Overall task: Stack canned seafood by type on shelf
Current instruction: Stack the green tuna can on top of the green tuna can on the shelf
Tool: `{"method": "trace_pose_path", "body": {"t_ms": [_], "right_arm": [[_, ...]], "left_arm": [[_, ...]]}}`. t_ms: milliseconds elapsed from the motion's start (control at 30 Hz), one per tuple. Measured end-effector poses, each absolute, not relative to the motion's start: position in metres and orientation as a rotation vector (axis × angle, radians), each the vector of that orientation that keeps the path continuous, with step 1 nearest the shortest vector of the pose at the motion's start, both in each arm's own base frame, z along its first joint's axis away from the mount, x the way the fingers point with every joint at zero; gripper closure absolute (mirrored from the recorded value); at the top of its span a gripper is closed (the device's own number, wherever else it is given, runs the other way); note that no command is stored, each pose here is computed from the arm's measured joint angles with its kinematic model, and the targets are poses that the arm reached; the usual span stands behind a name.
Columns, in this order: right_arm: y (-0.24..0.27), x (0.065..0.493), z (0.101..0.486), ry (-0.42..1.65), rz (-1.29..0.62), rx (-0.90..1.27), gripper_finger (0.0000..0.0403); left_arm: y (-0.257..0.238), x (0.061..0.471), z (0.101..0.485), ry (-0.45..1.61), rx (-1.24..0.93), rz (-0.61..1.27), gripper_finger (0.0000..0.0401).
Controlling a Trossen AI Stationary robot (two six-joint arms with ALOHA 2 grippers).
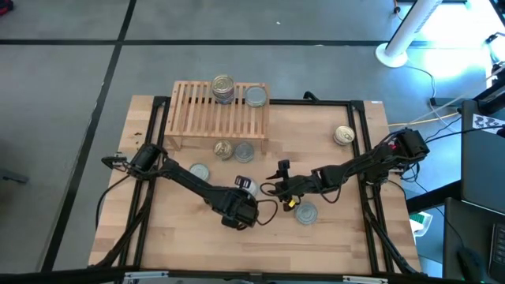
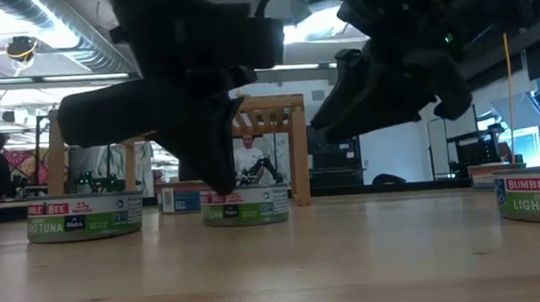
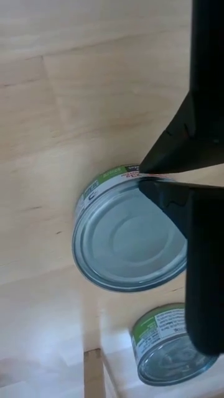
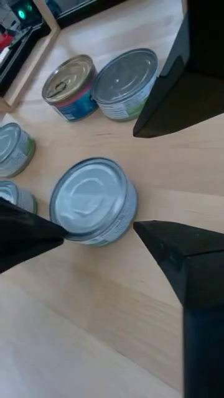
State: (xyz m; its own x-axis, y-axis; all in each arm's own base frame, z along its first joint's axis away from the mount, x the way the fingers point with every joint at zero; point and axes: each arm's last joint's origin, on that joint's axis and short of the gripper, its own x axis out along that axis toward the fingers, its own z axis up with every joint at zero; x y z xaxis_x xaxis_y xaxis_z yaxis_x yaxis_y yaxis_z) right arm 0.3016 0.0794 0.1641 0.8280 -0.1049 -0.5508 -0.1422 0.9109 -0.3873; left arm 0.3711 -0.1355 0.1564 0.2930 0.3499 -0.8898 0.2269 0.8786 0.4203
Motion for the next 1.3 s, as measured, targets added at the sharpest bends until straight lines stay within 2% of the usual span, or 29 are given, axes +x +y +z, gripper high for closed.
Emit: {"method": "trace_pose_path", "body": {"t_ms": [267,467,867,1300], "right_arm": [[0.080,0.303,0.157,0.615,0.018,-0.438,0.0175],[0.083,0.312,0.138,0.603,0.052,-0.485,0.0175],[0.085,0.316,0.135,0.563,0.102,-0.542,0.0176],[0.083,0.318,0.114,0.635,0.087,-0.756,0.0176]], "left_arm": [[-0.132,0.373,0.156,1.289,0.524,0.094,0.0397],[-0.131,0.373,0.156,1.294,0.542,0.084,0.0399],[-0.122,0.376,0.158,1.296,0.523,0.099,0.0400],[-0.120,0.382,0.161,1.239,0.491,0.108,0.0401]]}}
